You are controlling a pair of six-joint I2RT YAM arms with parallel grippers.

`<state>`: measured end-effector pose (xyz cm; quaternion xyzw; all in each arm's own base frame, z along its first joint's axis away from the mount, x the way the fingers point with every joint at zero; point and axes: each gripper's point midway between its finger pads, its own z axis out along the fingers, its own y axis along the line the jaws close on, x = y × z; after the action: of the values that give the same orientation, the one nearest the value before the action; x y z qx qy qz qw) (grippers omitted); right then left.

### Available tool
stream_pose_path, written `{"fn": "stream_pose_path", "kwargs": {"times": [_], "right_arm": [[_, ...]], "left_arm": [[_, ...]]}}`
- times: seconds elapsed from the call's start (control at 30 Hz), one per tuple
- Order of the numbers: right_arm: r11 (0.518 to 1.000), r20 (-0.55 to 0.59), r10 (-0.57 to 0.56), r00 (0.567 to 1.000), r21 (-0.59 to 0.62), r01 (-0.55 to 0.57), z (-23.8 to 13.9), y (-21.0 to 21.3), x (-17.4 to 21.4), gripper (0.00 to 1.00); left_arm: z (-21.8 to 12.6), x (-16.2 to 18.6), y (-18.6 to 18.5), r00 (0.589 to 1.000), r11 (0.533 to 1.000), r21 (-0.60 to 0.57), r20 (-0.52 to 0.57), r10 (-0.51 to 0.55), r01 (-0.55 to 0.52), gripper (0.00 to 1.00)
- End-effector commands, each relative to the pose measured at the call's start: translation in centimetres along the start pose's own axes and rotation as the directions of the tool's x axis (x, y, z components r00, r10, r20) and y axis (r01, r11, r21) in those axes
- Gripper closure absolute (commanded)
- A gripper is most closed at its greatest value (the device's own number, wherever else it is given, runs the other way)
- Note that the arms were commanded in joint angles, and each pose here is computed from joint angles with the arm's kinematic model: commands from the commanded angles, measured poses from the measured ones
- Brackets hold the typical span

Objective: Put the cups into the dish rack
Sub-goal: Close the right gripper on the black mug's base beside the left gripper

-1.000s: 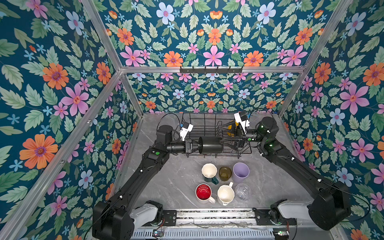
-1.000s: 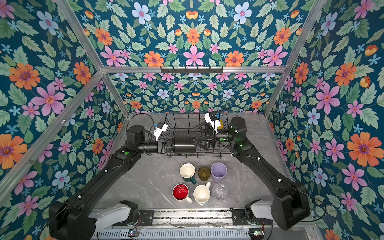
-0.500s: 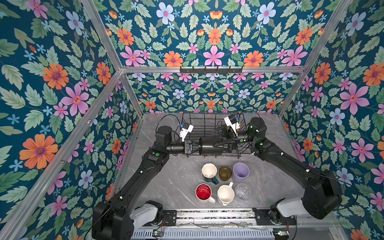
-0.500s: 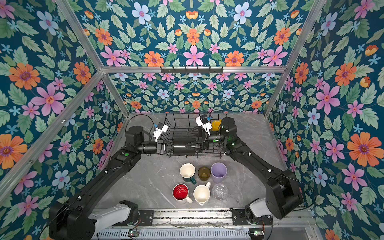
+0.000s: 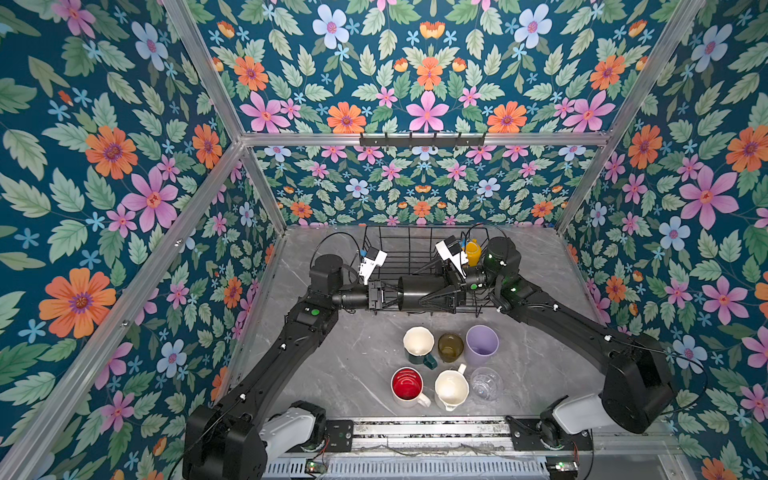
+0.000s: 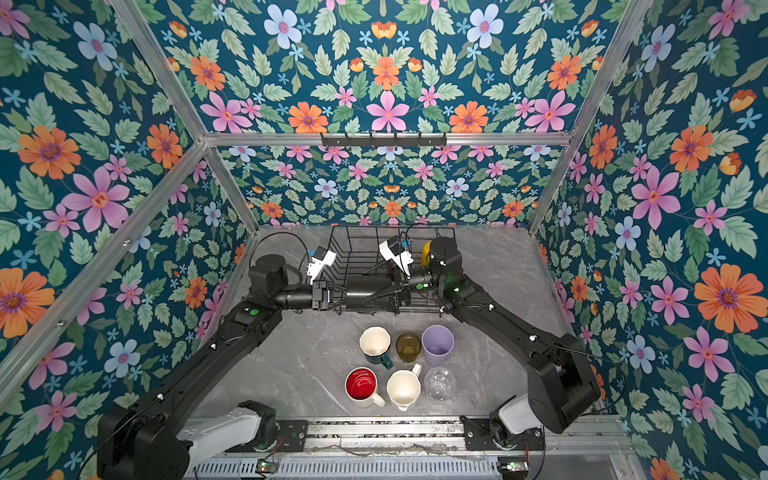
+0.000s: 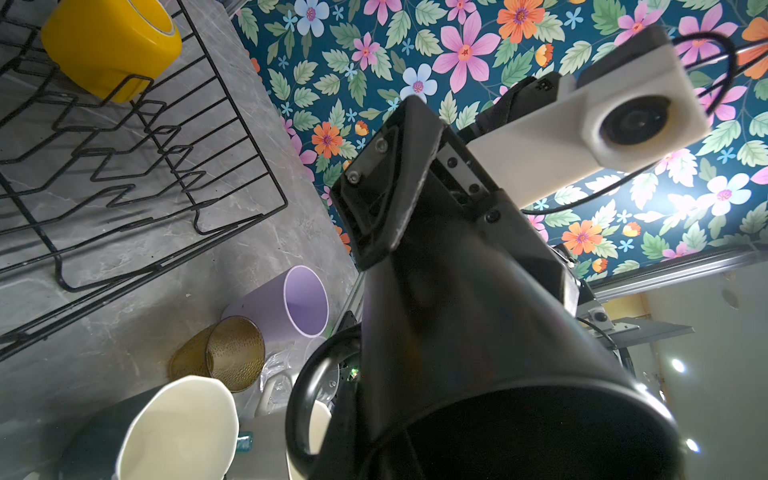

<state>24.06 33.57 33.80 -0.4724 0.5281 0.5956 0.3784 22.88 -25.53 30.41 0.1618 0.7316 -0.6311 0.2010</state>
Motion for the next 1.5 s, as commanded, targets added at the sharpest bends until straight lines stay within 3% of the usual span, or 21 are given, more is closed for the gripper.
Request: {"fn": "stream_pose_path", "kwargs": {"times": [0.0,0.7,0.9,1.47], "right_arm": [[1.0,-0.006,-0.008,1.0,-0.011,0.007,0.3,0.1,0.2,0.01],[0.999,-0.017,0.016,1.0,-0.029,-0.016,0.6,0.8,0.5,0.08],[0.999,-0.022,0.015,1.0,-0.044,-0.016,0.8,1.3,0.6,0.01],[0.999,-0.008,0.008,1.0,-0.045,-0.009,1.0,1.7,0.1,0.05]], "left_arm": [[-0.2,-0.5,-2.3,0.996,0.994,0.074,0.007,0.085,-0.085,1.0],[-0.4,-0.3,-2.3,0.998,0.994,0.094,0.033,0.061,-0.063,1.0],[-0.4,-0.4,-2.6,0.997,0.992,0.106,0.038,0.063,-0.067,1.0],[-0.5,-0.3,-2.8,0.997,0.991,0.12,0.053,0.054,-0.06,1.0]]}}
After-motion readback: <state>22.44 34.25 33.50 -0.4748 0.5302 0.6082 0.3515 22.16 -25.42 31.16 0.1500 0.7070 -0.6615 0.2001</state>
